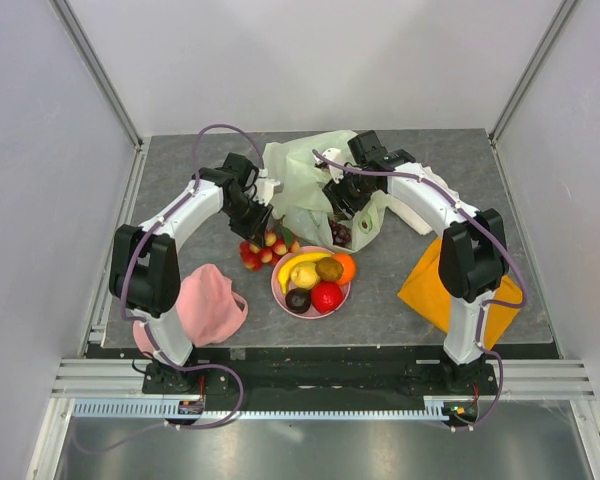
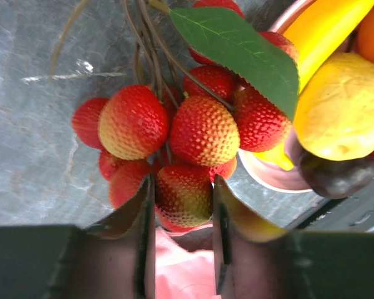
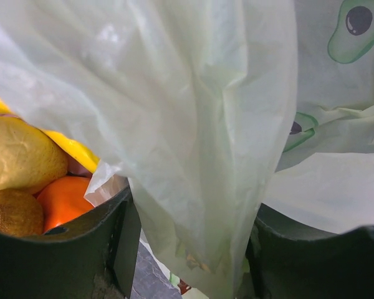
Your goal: Take the fake fruits out of the plastic bag
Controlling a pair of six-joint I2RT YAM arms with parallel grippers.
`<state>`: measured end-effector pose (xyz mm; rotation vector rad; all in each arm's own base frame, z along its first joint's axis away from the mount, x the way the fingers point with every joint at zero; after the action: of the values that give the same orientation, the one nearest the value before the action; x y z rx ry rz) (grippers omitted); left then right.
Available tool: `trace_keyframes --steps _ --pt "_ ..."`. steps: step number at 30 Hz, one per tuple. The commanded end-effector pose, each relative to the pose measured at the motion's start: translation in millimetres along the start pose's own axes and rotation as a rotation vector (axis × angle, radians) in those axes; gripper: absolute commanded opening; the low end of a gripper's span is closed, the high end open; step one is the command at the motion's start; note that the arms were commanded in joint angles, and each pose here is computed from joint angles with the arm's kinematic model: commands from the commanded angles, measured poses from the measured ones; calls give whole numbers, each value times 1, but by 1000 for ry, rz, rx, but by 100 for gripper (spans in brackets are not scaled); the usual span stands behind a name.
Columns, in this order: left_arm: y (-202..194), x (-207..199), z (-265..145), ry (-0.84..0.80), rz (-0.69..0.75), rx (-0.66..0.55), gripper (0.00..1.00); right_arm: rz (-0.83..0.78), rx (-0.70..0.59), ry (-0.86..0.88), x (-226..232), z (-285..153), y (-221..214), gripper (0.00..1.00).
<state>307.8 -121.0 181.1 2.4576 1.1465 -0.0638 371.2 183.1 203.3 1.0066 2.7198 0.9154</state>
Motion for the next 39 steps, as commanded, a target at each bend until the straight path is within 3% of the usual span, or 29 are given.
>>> trace_keyframes --steps 1,3,12,19,39 --pt "4 -8 -13 -47 16 -8 9 -2 -46 -23 0 -12 10 60" --pt "8 -13 -32 -37 35 -54 2 -3 -45 -26 -1 -11 10 59" --pt "3 -63 -110 -206 108 -253 2 -3 -15 -31 -4 -1 5 59" --pt "4 -90 -134 -367 169 -330 2 -7 18 -37 -9 12 0 59" --pt "21 -124 -146 -547 317 -284 2 -13 45 -56 -13 17 -5 59"
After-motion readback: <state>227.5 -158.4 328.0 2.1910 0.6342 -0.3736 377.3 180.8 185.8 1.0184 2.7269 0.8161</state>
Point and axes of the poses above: each gripper's point midway between its finger pads, its own z axis out along the fingers, its own x axis along the line the jaws close on, y = z × x, the point moved 10 cm from there along -z, back along the fingers, and after that the axes turned 4 degrees about z, right-handed, at the moved point
